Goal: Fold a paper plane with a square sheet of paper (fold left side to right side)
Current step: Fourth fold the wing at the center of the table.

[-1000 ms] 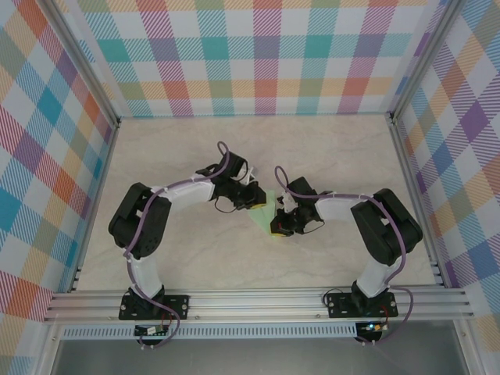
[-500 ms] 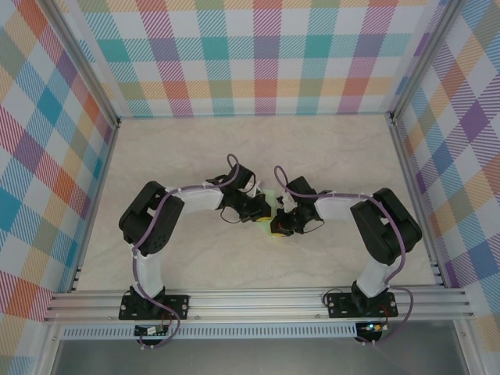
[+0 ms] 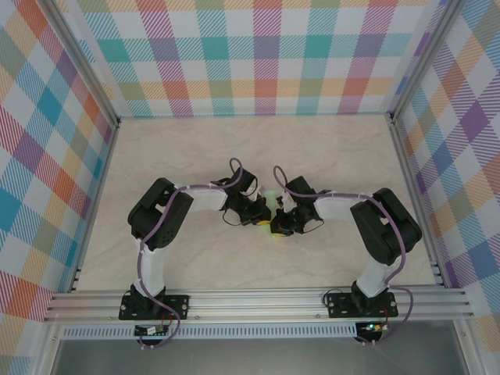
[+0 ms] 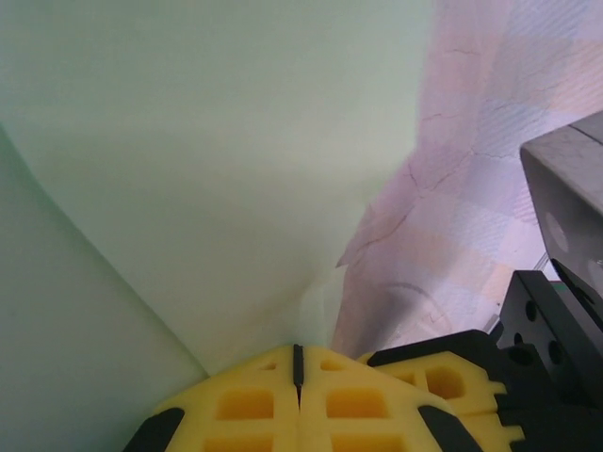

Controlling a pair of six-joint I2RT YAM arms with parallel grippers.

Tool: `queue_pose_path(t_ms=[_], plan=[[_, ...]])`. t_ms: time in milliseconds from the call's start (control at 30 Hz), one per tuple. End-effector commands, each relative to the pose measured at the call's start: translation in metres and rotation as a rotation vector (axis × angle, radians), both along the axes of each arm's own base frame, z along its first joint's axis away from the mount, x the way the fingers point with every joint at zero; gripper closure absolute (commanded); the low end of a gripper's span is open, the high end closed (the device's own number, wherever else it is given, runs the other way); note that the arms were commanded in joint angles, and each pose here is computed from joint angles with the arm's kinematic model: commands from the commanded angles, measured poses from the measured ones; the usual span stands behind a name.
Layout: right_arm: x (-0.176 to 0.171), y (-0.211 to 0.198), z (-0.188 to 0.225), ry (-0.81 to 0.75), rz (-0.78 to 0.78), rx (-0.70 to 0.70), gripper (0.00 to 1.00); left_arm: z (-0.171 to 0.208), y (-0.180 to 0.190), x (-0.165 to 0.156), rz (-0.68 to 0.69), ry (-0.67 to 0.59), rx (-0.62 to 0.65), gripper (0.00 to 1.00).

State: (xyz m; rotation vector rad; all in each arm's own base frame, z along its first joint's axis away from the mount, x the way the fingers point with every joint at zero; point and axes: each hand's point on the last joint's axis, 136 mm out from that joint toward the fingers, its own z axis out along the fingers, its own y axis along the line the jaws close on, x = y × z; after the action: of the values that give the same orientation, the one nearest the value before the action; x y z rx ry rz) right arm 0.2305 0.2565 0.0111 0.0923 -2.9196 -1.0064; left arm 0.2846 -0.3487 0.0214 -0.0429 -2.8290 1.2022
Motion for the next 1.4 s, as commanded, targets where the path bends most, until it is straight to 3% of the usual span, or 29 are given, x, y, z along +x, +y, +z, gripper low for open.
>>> queue_pose_path(t_ms=[0, 200, 600, 800, 933, 1167, 1367], plan=[[-0.035, -0.039, -0.04, 0.129, 0.004, -0.218, 1.0, -0.017, 0.012, 0.015, 0.028, -0.014, 0.066, 0.96], [-0.036, -0.04, -0.04, 0.127, 0.004, -0.221, 1.0, -0.022, 0.034, 0.042, 0.079, -0.028, 0.092, 0.96], [-0.039, -0.04, -0.039, 0.131, 0.008, -0.215, 1.0, -0.017, 0.076, 0.132, 0.169, -0.052, 0.095, 0.96], [-0.036, -0.036, -0.034, 0.111, 0.013, -0.193, 1.0, -0.014, 0.09, 0.153, 0.21, -0.053, 0.062, 0.95], [-0.026, -0.028, -0.024, 0.064, 0.014, -0.148, 0.98, 0.009, 0.095, 0.163, 0.217, -0.092, 0.028, 0.92], [0.009, -0.013, 0.03, -0.144, 0.006, -0.068, 0.73, 0.067, 0.12, 0.159, 0.262, -0.192, -0.01, 0.71], [0.033, -0.04, 0.066, -0.355, -0.04, -0.192, 0.43, 0.101, 0.113, 0.115, 0.276, -0.248, -0.08, 0.56]])
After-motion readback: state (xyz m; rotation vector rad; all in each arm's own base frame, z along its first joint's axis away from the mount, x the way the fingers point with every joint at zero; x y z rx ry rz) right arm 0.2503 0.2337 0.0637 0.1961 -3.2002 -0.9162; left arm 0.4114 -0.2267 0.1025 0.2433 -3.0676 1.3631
